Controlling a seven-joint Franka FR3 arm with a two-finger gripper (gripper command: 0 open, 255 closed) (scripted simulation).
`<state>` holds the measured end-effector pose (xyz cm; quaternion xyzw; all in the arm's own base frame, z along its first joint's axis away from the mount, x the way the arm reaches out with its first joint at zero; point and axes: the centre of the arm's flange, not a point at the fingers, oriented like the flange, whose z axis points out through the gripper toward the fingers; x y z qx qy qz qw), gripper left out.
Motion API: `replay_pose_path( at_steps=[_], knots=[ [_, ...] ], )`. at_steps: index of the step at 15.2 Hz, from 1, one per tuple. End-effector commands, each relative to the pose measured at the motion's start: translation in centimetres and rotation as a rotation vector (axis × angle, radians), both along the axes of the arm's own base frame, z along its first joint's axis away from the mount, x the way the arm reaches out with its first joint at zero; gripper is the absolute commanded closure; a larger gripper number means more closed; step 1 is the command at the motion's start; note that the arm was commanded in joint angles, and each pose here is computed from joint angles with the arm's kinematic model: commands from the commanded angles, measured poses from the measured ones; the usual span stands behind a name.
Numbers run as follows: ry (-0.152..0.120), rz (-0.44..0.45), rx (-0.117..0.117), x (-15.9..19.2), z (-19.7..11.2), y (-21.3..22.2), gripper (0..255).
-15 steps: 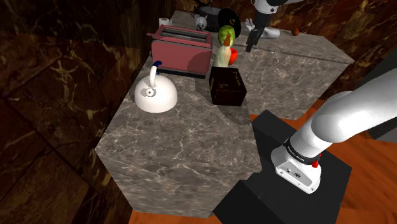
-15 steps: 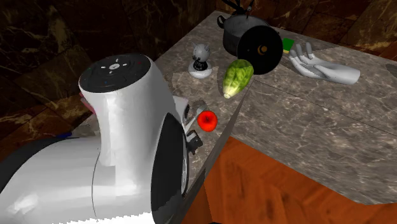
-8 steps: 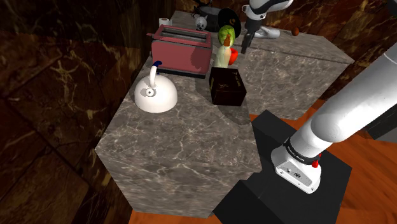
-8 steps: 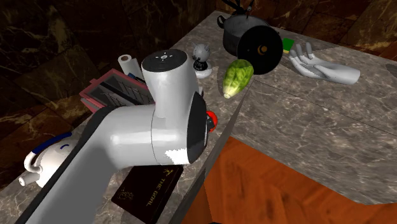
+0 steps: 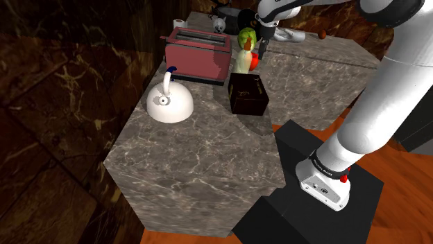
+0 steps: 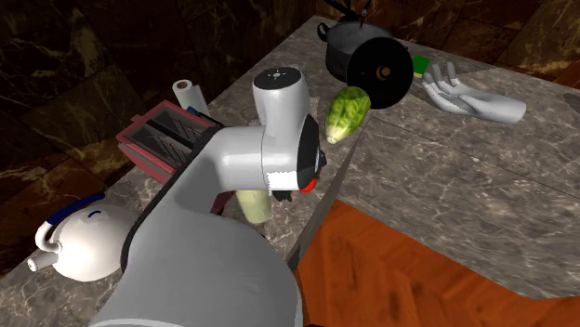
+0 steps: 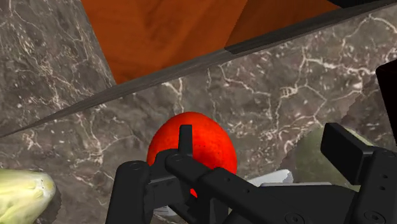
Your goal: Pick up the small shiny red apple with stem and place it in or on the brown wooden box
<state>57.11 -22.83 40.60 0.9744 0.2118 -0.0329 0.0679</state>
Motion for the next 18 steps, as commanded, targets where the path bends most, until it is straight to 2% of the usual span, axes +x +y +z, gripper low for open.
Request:
replay_pose_path(
  at_steps=[1,4,11,18],
  knots=[
    [0.011,0.025,-0.009,2.1,-1.3,-1.4,0],
    [0.024,0.054,-0.02,4.5,-2.9,-3.0,0],
    [0.024,0.054,-0.02,4.3,-6.5,-3.7,0],
    [0.024,0.054,-0.02,4.3,-6.8,-3.7,0]
  ],
)
